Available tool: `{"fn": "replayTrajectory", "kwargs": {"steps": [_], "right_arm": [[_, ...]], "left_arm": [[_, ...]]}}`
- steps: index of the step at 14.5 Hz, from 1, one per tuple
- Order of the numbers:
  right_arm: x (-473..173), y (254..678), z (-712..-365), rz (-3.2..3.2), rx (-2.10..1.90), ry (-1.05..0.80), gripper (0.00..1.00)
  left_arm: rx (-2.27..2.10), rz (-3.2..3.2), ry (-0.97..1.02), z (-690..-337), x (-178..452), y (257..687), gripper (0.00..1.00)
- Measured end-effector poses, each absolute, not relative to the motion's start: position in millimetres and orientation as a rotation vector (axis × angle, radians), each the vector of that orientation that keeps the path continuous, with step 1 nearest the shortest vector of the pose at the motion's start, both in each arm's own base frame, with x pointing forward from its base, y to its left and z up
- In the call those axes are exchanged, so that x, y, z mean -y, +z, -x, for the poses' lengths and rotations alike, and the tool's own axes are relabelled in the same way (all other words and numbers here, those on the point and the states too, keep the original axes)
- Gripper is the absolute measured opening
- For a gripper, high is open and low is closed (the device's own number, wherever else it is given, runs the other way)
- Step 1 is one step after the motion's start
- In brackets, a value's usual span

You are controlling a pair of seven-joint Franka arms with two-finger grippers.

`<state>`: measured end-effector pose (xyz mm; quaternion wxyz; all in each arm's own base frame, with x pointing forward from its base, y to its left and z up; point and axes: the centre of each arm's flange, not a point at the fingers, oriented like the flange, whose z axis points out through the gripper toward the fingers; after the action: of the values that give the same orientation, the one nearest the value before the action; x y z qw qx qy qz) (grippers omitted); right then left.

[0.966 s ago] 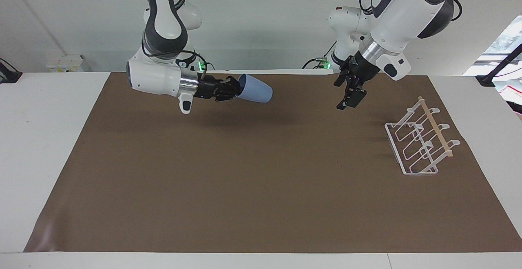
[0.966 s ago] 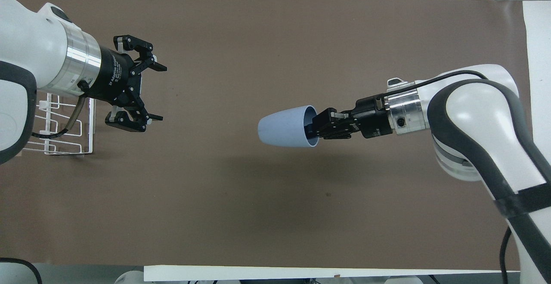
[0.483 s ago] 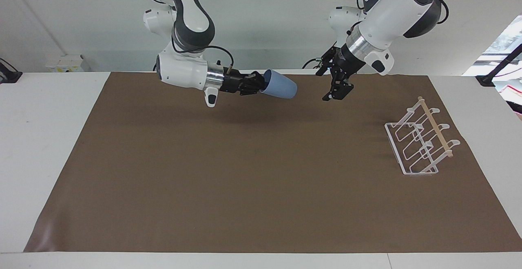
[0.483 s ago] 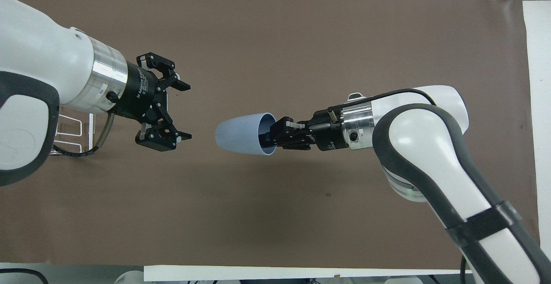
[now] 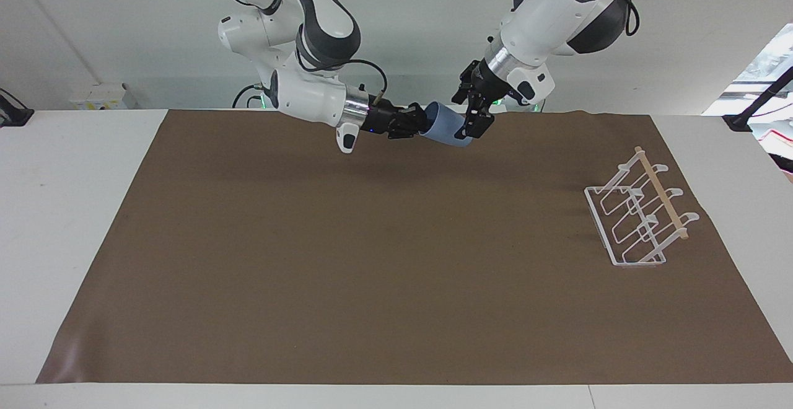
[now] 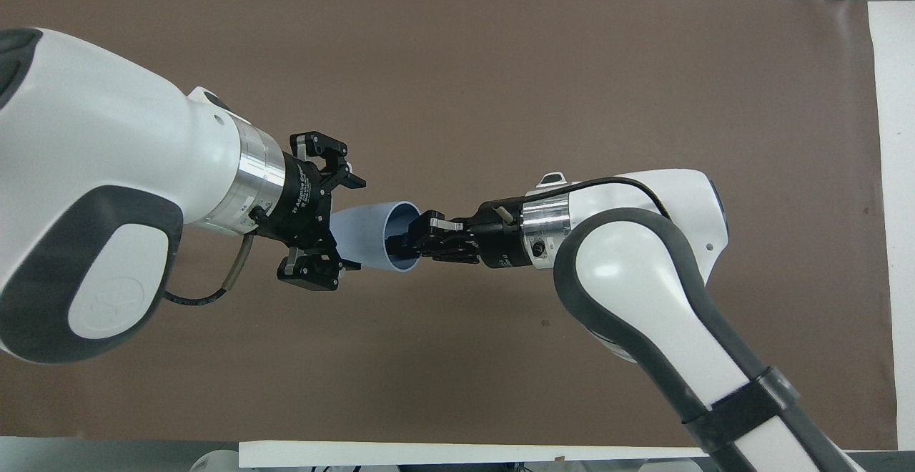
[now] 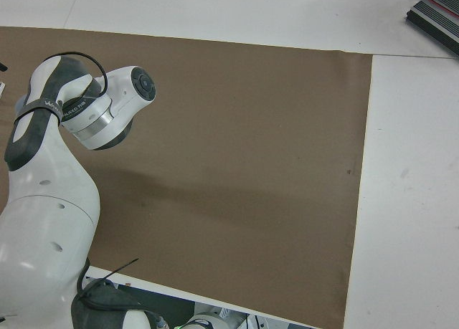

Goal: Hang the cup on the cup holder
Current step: 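Grasp the cup rim with the left gripper while the right holds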

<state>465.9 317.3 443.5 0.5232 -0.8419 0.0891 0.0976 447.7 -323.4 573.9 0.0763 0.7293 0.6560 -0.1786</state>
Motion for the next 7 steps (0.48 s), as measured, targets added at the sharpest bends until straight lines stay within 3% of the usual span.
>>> {"fn": "replayTrajectory", "kwargs": {"steps": [7], "right_arm": [[-316.9,443.5,-466.3,2.016,-0.217,0.231,0.05]], "left_arm": [[-1.952,-2.213,-0.520,-441.3,314.3,525.4,1.00]]}}
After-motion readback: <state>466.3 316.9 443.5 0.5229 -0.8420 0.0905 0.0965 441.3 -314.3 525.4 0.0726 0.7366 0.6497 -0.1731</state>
